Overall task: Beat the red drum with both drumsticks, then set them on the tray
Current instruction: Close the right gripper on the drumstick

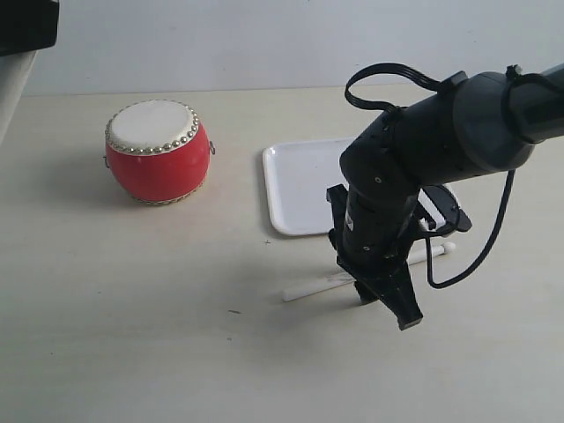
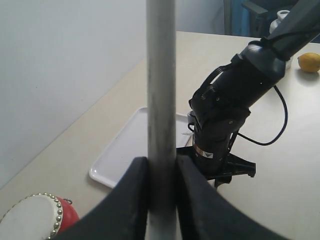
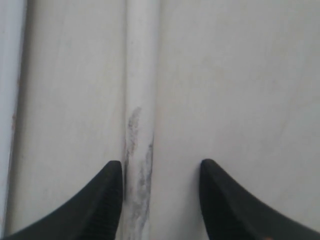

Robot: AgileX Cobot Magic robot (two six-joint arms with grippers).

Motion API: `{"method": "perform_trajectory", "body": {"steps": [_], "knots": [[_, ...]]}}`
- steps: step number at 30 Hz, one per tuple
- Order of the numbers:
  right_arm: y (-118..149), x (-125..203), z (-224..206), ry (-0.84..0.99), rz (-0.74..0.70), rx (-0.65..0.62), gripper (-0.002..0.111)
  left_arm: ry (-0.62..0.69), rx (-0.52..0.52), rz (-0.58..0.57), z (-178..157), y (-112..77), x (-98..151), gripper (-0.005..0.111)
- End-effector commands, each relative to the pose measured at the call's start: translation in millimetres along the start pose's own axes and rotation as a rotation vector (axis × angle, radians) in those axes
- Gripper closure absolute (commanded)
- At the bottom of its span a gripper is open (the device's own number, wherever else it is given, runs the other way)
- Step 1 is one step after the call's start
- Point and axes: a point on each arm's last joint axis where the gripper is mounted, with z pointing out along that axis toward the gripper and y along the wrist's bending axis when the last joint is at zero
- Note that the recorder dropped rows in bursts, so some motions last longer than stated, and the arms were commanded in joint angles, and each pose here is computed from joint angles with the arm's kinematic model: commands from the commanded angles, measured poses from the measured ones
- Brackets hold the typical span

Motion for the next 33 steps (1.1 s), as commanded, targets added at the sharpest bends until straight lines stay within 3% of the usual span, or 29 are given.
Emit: {"method": "perform_trajectory", "body": {"steps": [1, 4, 19, 24, 33], "knots": [[-2, 0, 4, -0.003, 0.005, 0.013, 0.063, -0.008, 0.001, -0.008, -1, -0.2, 0, 0.107], [-2, 0, 4, -0.003, 0.005, 0.013, 0.066, -0.008, 0.001, -0.008, -1, -0.2, 0, 0.107], [-5, 1, 18, -0.020, -0.027, 0.062, 0.108, -0.008, 0.001, -0.008, -1, -0.2, 0, 0.107], [-7, 0, 18, -0.028, -0.078, 0.081, 0.108, -0.008, 0.001, -0.008, -1, -0.2, 0, 0.107], [-2, -11, 1, -0.122, -0.421, 0.036, 0.108, -0.008, 0.000, -0.007, -1, -0.1, 0, 0.107]]}}
